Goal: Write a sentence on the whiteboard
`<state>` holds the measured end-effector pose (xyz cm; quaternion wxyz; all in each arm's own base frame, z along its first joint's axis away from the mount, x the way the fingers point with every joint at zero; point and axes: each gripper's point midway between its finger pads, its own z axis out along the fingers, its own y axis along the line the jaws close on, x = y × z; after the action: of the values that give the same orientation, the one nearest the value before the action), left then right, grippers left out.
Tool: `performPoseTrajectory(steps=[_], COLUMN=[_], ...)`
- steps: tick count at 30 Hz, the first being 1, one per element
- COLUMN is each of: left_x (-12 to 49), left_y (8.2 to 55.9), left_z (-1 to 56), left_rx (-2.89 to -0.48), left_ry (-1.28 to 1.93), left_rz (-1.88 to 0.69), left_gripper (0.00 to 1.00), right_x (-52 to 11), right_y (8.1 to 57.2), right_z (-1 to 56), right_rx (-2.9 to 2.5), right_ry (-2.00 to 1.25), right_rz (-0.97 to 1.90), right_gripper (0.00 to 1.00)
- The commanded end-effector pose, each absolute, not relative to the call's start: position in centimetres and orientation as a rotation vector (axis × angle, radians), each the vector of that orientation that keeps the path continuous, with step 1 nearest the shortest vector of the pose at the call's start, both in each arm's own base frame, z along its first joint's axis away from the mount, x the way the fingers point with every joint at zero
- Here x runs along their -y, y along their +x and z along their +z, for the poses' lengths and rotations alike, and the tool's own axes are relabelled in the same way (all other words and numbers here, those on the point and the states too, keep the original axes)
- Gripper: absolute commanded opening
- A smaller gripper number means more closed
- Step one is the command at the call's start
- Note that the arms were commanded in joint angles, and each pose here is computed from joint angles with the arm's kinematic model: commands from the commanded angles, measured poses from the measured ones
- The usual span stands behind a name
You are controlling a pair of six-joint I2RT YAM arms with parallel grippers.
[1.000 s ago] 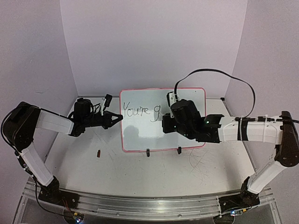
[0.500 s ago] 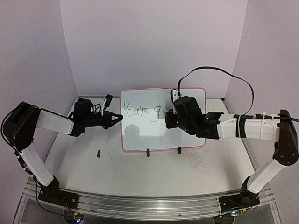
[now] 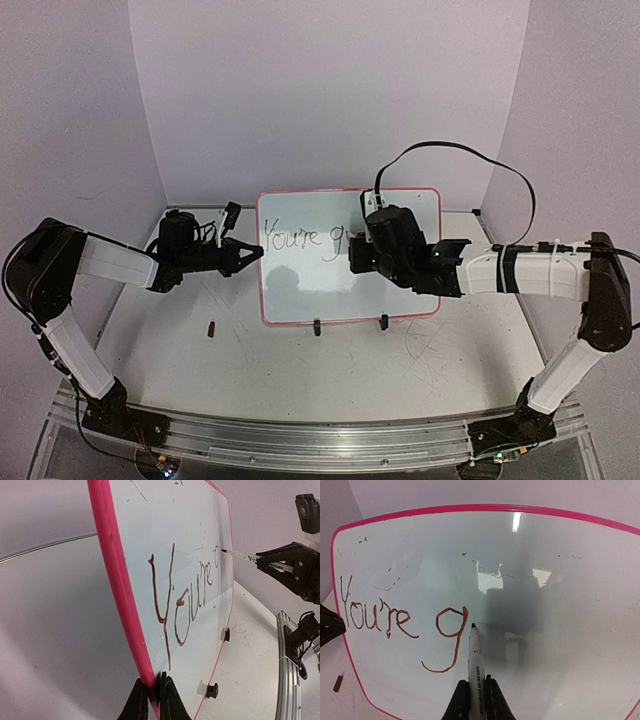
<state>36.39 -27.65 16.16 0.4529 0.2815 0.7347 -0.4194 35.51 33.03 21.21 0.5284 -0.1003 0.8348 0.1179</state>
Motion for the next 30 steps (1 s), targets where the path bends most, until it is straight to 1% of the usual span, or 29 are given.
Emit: performPoseTrajectory(steps=[1,17,30], left_x=[28.2,28.2,28.2], left_y=[36.6,36.6,36.6], left_z=[15.0,14.9,14.9], left_rx=[-1.829,-1.832,-1.832], left_ry=[0.745,0.746,0.745], left_rz=[-0.946,-0.944,-0.943], left_gripper=[0.0,0.0,0.0], right_x=[-33.0,-33.1,-33.3], right_y=[36.7,37.3,36.9], right_z=[23.8,23.6,22.3], right_rx=[-1.928,-1.931,-1.963], right_ry=[-0.172,-0.168,-0.178], right_rz=[0.293,0.282,0.303], right_gripper=[0.0,0.0,0.0])
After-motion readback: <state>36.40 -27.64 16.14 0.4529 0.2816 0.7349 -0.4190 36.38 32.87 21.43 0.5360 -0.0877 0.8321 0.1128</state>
